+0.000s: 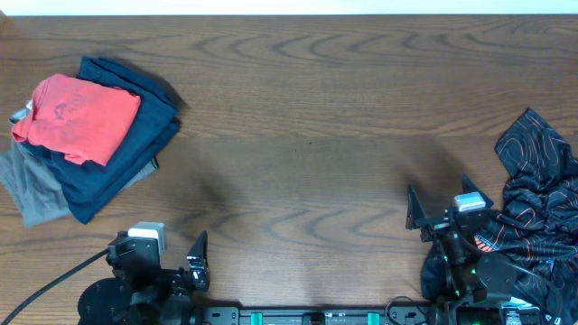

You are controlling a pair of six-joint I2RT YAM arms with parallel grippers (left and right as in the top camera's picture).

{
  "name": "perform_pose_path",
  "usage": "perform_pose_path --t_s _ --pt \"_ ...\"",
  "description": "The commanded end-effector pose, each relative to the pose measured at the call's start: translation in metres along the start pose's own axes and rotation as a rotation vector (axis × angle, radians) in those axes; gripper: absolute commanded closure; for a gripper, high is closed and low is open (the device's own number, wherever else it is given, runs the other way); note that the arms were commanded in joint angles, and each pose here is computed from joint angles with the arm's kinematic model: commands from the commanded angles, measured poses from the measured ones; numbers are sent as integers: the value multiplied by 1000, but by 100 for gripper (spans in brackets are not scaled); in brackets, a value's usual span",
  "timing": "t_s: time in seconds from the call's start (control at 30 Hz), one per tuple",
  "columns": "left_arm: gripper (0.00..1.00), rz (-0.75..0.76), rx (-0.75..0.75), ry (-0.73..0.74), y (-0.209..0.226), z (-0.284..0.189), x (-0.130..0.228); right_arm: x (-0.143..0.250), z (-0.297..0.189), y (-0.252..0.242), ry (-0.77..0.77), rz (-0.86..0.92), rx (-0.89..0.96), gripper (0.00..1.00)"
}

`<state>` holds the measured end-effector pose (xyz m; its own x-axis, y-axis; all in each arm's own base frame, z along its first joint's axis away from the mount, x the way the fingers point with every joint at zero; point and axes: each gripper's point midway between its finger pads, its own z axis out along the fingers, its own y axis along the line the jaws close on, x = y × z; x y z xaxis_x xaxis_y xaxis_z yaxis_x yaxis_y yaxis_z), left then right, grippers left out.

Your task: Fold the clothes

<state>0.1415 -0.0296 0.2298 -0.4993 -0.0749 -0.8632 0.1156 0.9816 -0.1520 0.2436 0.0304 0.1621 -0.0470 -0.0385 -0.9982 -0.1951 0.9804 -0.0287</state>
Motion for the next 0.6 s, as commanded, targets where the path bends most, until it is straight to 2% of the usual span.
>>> perform_pose_path --t_s 0.0,0.13,0.57 --pt "2 -5 -13 23 3 6 9 1 0 4 4 -16 -16 1" --pt "2 8 -56 33 14 24 21 1 0 4 4 -16 -16 1" --pt "2 31 -58 -331 28 103 9 1 0 4 4 -16 -16 1"
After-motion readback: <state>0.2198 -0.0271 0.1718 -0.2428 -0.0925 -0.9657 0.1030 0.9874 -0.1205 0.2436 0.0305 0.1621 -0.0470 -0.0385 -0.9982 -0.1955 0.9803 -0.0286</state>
